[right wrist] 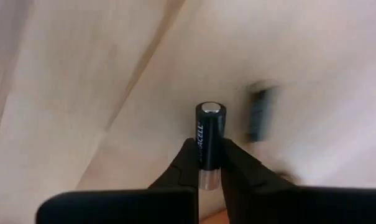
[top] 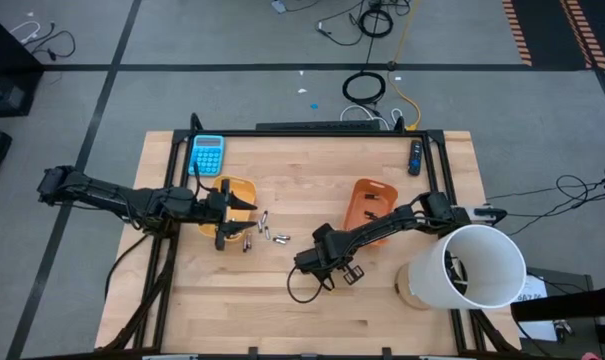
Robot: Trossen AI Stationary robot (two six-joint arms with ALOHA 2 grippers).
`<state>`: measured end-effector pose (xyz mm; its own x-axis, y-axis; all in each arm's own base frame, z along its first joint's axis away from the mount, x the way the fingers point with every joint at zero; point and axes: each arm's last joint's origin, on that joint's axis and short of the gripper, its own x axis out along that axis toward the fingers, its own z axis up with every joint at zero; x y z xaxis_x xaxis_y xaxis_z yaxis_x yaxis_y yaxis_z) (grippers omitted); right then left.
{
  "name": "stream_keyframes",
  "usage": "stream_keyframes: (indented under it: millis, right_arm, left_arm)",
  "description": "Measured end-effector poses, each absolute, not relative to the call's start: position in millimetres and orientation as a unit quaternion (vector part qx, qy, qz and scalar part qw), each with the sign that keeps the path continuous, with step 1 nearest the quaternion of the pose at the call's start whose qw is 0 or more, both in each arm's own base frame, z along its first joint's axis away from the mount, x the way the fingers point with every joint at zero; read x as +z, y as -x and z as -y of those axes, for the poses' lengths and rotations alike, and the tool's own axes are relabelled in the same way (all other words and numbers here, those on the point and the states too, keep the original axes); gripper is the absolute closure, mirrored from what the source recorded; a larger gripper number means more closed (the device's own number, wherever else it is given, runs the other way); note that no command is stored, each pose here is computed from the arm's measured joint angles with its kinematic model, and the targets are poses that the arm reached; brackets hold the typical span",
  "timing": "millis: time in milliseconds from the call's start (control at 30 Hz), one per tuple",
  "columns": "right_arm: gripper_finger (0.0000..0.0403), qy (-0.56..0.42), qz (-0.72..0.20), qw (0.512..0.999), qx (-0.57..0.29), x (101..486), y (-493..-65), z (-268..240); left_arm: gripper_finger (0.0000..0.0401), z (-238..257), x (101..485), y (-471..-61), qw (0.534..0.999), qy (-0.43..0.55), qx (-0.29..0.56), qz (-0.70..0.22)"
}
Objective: Sort batteries
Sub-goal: Put the black battery into the orange bin
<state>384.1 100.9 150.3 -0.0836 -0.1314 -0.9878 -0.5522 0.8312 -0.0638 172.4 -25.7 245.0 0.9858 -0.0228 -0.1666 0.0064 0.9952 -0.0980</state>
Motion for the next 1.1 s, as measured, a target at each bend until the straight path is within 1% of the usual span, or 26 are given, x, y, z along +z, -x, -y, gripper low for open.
stream_keyframes:
  millis: [100,200,267,367,433,533,633,700,767,833,967,1033,1100]
  right_arm:
    - [0.0383,0.246,-0.675,0.683,0.130,187.9,-392.1,-101.0]
    - [0.0383,0.246,-0.636,0.730,0.056,226.0,-387.8,-94.1]
    - [0.0383,0.228,-0.624,0.747,-0.002,244.1,-379.5,-83.7]
    - [0.0383,0.194,-0.607,0.767,-0.076,270.9,-356.0,-66.0]
    - [0.0383,0.175,-0.610,0.764,-0.112,279.1,-335.9,-54.8]
    - [0.0383,0.136,-0.623,0.756,-0.145,275.7,-306.5,-39.4]
    - [0.0383,0.084,-0.606,0.778,-0.145,270.8,-282.6,-27.3]
    - [0.0383,0.049,-0.598,0.788,-0.142,259.0,-271.3,-20.5]
    - [0.0383,0.021,-0.601,0.786,-0.144,241.5,-261.9,-13.4]
    - [0.0367,-0.002,-0.601,0.785,-0.147,228.4,-254.5,-6.1]
    - [0.0312,-0.030,-0.610,0.779,-0.144,205.7,-249.3,3.7]
    - [0.0292,-0.032,-0.614,0.776,-0.140,202.5,-248.6,7.6]
    - [0.0282,-0.025,-0.612,0.779,-0.138,203.0,-249.1,10.6]
  left_arm:
    - [0.0186,25.7,245.0,-172.4,0.995,0.048,-0.007,-0.084]
    - [0.0186,25.7,245.1,-172.4,0.995,0.045,-0.008,-0.083]
    - [0.0186,25.7,245.1,-172.4,0.996,0.042,-0.008,-0.083]
    - [0.0186,25.6,245.2,-172.4,0.996,0.036,-0.008,-0.083]
    - [0.0186,25.6,245.3,-172.5,0.996,0.034,-0.008,-0.083]
    - [0.0186,25.6,245.5,-172.5,0.996,0.031,-0.009,-0.081]
    - [0.0186,25.6,246.7,-172.7,0.997,0.018,-0.010,-0.075]
    - [0.0186,25.7,248.9,-173.0,0.998,0.006,-0.011,-0.063]
    - [0.0186,25.1,251.2,-173.3,0.999,-0.007,-0.011,-0.052]
    - [0.0186,24.7,252.4,-173.5,0.999,-0.019,-0.010,-0.045]
    - [0.0186,22.0,254.4,-174.0,0.999,-0.041,-0.003,-0.035]
    - [0.0186,19.8,254.5,-174.2,0.998,-0.051,0.008,-0.035]
    - [0.0186,17.4,254.8,-174.4,0.998,-0.054,0.021,-0.034]
